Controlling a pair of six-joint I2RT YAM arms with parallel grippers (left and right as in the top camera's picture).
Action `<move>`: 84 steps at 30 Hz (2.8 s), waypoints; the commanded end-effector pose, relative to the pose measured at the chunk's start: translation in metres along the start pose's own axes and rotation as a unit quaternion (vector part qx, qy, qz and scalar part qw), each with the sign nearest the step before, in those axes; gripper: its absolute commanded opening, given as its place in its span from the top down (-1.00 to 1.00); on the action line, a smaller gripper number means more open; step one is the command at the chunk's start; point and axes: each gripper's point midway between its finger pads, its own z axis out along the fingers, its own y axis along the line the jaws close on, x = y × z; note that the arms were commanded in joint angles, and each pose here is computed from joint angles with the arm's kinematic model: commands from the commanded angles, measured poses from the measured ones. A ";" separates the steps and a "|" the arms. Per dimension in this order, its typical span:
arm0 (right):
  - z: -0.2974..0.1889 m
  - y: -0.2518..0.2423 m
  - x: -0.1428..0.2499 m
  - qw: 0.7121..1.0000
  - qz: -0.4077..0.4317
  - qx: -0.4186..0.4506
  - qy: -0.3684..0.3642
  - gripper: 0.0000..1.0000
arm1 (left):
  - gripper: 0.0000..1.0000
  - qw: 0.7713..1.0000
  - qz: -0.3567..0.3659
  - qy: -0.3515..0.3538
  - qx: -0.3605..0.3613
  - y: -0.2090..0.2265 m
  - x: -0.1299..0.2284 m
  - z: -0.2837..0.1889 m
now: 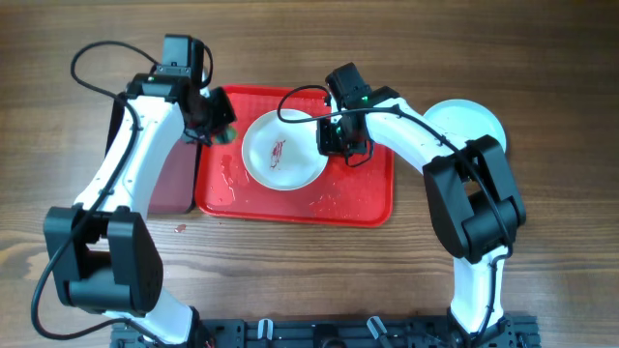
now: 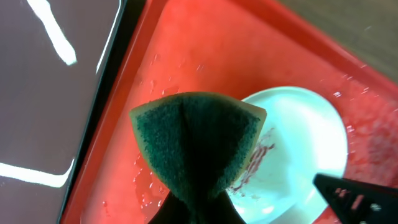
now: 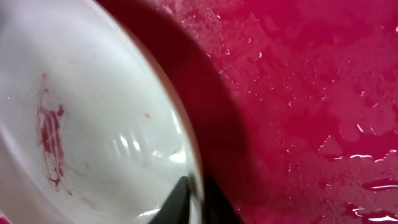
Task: Clean dirty plates on tray and stack at the side
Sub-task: 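Scrub the white plate with the sponge while the right gripper holds it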
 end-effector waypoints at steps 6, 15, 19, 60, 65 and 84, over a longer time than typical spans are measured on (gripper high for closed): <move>0.017 -0.003 0.014 0.999 -0.040 -0.012 0.028 0.92 | 0.92 0.995 0.100 0.016 0.023 -0.019 0.031 0.034; 0.018 0.003 0.013 0.998 -0.058 -0.021 0.023 0.92 | 0.92 0.970 0.244 0.016 0.009 -0.026 0.065 0.076; 0.018 0.003 0.013 0.998 -0.059 -0.021 0.024 0.92 | 0.92 0.969 0.239 0.058 -0.003 -0.014 0.079 0.105; 0.018 0.002 0.012 0.998 -0.059 -0.019 0.022 0.91 | 0.92 0.936 0.305 0.157 0.077 -0.062 0.158 0.111; 0.018 0.002 0.012 0.998 -0.059 -0.019 0.022 0.91 | 0.92 0.950 0.300 0.076 0.050 -0.068 0.123 0.120; 0.020 0.000 0.011 0.999 -0.026 -0.036 0.021 0.91 | 0.92 0.978 0.089 0.160 -0.098 -0.012 0.163 0.106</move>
